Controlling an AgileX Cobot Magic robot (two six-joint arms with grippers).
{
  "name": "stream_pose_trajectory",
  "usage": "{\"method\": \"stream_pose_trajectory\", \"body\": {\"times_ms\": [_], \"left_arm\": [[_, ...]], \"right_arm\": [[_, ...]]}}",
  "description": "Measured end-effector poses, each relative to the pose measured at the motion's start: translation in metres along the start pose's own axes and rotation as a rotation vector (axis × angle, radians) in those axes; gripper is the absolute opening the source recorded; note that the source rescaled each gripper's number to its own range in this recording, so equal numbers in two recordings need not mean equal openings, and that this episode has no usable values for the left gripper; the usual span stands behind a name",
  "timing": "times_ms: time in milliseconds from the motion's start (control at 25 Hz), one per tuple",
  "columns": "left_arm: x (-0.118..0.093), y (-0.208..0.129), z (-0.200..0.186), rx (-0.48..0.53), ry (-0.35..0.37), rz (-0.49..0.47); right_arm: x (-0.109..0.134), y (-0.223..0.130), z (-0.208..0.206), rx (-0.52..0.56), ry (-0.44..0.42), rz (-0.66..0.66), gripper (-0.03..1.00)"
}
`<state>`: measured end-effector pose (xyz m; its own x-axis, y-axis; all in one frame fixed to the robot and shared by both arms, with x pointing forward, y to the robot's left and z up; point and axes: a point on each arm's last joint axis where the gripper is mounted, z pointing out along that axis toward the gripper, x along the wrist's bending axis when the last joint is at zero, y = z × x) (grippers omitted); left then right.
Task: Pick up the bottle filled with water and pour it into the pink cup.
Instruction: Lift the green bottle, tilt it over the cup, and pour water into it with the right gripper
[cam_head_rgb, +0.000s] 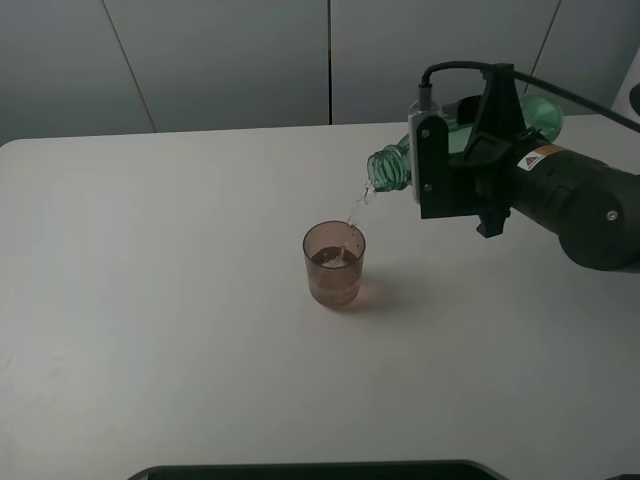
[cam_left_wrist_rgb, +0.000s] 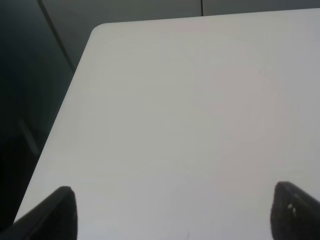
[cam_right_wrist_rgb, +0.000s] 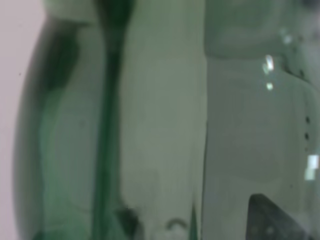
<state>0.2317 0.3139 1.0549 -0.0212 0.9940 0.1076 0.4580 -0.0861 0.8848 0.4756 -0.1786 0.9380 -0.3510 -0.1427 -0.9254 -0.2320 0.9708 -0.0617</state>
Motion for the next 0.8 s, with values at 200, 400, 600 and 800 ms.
{"method": "stream_pose_trajectory", "body": {"times_ms": [200, 400, 600, 800], "left_arm": [[0.0, 0.0, 0.0, 0.0, 0.0, 0.0], [0.0, 0.0, 0.0, 0.0, 0.0, 0.0], [0.0, 0.0, 0.0, 0.0, 0.0, 0.0], [0.0, 0.0, 0.0, 0.0, 0.0, 0.0]], "right_arm": [[-0.0001, 0.0, 0.0, 0.0, -0.001, -0.004, 0.0], [-0.0001, 0.0, 0.0, 0.0, -0.001, -0.013, 0.0], [-0.0001, 0.0, 0.0, 0.0, -0.001, -0.021, 0.0], [-0.0002, -0.0001, 0.0, 0.001, -0.002, -0.029, 0.0]]}}
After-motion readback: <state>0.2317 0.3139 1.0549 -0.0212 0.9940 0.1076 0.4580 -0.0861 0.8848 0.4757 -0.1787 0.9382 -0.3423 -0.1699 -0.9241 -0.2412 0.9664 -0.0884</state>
